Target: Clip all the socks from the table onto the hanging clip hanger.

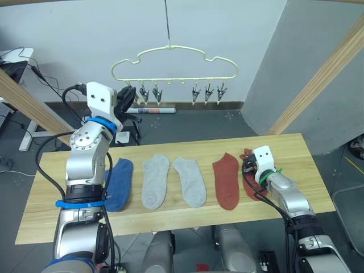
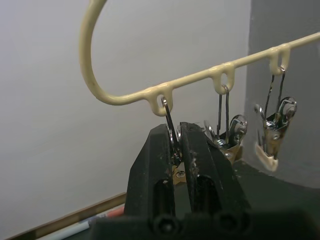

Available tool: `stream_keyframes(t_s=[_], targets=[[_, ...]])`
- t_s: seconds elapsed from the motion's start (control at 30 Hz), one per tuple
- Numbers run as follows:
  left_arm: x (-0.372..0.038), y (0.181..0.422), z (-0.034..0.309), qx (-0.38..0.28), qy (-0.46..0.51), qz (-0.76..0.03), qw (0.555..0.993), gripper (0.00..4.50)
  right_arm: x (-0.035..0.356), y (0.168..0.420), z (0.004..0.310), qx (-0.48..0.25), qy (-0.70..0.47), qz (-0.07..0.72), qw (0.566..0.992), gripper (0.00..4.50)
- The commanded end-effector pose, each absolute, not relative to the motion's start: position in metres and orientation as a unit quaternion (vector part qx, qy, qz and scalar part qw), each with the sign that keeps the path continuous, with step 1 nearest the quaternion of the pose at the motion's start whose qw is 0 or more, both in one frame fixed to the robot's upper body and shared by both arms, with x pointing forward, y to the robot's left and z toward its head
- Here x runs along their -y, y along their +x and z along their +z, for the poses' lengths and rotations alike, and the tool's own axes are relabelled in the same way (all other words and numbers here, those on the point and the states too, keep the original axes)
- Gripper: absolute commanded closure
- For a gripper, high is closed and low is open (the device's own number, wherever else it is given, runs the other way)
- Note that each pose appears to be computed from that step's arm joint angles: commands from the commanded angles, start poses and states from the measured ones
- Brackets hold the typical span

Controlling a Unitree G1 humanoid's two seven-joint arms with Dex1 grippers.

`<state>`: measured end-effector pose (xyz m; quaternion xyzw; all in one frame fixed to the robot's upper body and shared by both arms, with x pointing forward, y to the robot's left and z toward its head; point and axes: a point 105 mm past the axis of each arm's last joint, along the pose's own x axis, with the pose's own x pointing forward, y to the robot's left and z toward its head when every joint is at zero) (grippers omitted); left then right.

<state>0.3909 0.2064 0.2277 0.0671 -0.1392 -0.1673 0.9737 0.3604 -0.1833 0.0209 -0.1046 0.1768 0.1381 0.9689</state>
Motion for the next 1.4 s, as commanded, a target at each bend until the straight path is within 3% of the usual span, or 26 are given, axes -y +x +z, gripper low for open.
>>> stream_keyframes(t_s=[0.03, 0.2, 0.37, 0.6, 0.97, 1.4], targets=[[-0.209, 0.382, 0.247, 0.161, 0.060, -0.181, 0.968, 4.50, 0.183, 0.350, 0.013, -0.189, -0.106, 0.146, 0.965, 4.46], [-0.207, 0.377, 0.251, 0.149, 0.044, -0.209, 0.966, 4.50, 0.160, 0.347, 0.049, -0.116, -0.172, 0.205, 0.957, 4.46], [-0.203, 0.373, 0.256, 0.138, 0.021, -0.236, 0.962, 4.50, 0.097, 0.329, 0.103, 0.003, -0.268, 0.327, 0.906, 4.46], [-0.192, 0.365, 0.256, 0.110, -0.014, -0.278, 0.954, 4.50, 0.019, 0.317, 0.146, 0.127, -0.317, 0.405, 0.848, 4.46], [-0.180, 0.355, 0.256, 0.078, -0.065, -0.313, 0.944, 4.50, -0.054, 0.326, 0.174, 0.216, -0.293, 0.421, 0.831, 4.46], [-0.176, 0.351, 0.250, 0.064, -0.087, -0.318, 0.942, 4.50, -0.073, 0.330, 0.187, 0.236, -0.246, 0.428, 0.837, 4.46]])
